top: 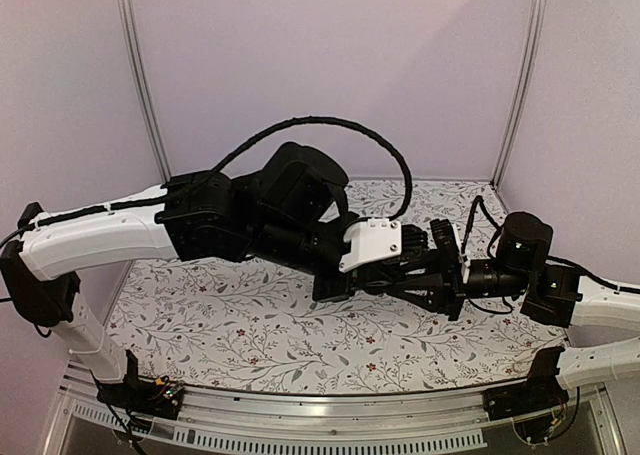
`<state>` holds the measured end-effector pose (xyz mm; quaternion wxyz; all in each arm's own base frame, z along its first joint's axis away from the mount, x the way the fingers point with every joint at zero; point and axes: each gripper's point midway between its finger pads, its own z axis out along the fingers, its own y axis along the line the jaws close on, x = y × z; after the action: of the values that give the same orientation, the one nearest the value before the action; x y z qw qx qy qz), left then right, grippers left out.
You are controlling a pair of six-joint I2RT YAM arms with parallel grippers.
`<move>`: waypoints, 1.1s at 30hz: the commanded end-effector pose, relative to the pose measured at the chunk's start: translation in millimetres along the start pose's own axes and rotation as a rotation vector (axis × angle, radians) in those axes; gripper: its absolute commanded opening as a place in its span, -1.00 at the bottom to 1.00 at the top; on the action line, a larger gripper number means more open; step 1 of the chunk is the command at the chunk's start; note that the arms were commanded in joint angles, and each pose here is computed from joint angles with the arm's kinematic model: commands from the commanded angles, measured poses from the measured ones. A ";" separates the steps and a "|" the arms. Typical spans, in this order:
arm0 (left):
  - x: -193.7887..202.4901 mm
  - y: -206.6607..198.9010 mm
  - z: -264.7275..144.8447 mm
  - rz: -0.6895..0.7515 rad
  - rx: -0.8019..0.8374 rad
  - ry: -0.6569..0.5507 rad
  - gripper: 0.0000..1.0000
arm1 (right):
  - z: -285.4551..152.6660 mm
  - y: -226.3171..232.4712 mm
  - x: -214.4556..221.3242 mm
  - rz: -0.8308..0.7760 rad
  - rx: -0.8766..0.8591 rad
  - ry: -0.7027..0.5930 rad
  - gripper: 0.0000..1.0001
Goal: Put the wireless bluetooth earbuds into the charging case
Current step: Adjust the right earbud in the right side groove of the charging case, then close the charging case with the earbuds inside.
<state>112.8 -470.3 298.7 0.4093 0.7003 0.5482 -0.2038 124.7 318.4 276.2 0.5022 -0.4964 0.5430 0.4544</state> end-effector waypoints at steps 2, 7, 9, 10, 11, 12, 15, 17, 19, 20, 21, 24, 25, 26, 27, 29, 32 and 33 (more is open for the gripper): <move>-4.6 -11.6 -14.0 0.007 0.038 -0.021 -0.47 | -0.9 -5.1 -14.3 -0.017 0.029 -0.047 -1.00; -17.7 -3.4 -37.9 0.011 -0.014 -0.100 -0.10 | -1.2 -4.5 -13.4 -0.020 0.029 -0.047 -1.00; -20.0 2.8 -50.0 0.008 -0.055 -0.139 0.00 | -1.1 -4.5 -13.0 -0.019 0.027 -0.046 -1.00; -19.2 7.5 -55.7 -0.003 -0.074 -0.158 0.03 | -1.0 -3.7 -13.1 -0.020 0.023 -0.047 -1.00; -16.0 12.5 -60.2 -0.020 -0.090 -0.174 0.09 | -1.4 -3.0 -14.2 -0.021 0.020 -0.051 -1.00; -12.9 21.7 -65.0 -0.045 -0.111 -0.199 0.16 | -1.9 -2.2 -15.8 -0.024 0.016 -0.056 -1.00; 1.4 33.1 -72.5 -0.107 -0.117 -0.233 0.37 | -3.3 1.8 -20.5 -0.031 -0.003 -0.073 -1.00; 7.7 32.9 -69.4 -0.118 -0.108 -0.237 0.40 | -4.8 4.1 -24.3 -0.036 -0.011 -0.086 -1.00; 12.2 33.6 -62.5 -0.128 -0.108 -0.226 0.40 | -5.9 6.2 -27.6 -0.043 -0.020 -0.096 -1.00; 14.5 33.7 -57.8 -0.135 -0.104 -0.217 0.40 | -6.1 7.5 -28.6 -0.044 -0.028 -0.098 -1.00; 16.2 33.3 -53.1 -0.138 -0.097 -0.205 0.39 | -6.2 8.7 -29.4 -0.045 -0.035 -0.101 -1.00; 17.7 29.4 -42.2 -0.137 -0.064 -0.191 0.36 | -6.1 10.5 -31.1 -0.045 -0.045 -0.105 -1.00; 18.1 27.0 -38.8 -0.135 -0.050 -0.191 0.35 | -6.0 10.0 -31.6 -0.046 -0.044 -0.107 -1.00; 18.3 25.5 -36.5 -0.132 -0.038 -0.192 0.34 | -5.9 9.9 -32.1 -0.046 -0.043 -0.108 -1.00; 17.8 23.6 -34.7 -0.129 -0.026 -0.194 0.33 | -6.0 9.2 -32.1 -0.045 -0.039 -0.108 -1.00; 16.1 17.9 -31.5 -0.119 0.005 -0.201 0.28 | -5.4 8.2 -32.6 -0.043 -0.036 -0.109 -1.00; 10.8 7.1 -29.1 -0.095 0.041 -0.217 0.23 | -5.1 6.4 -32.7 -0.040 -0.027 -0.109 -1.00; 9.9 4.2 -27.2 -0.087 0.049 -0.217 0.22 | -5.0 6.1 -32.6 -0.041 -0.025 -0.110 -1.00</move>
<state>131.0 -433.2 299.1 0.4358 0.6469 0.5582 -0.2831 119.3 317.7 292.8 0.5165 -0.4935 0.5174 0.4712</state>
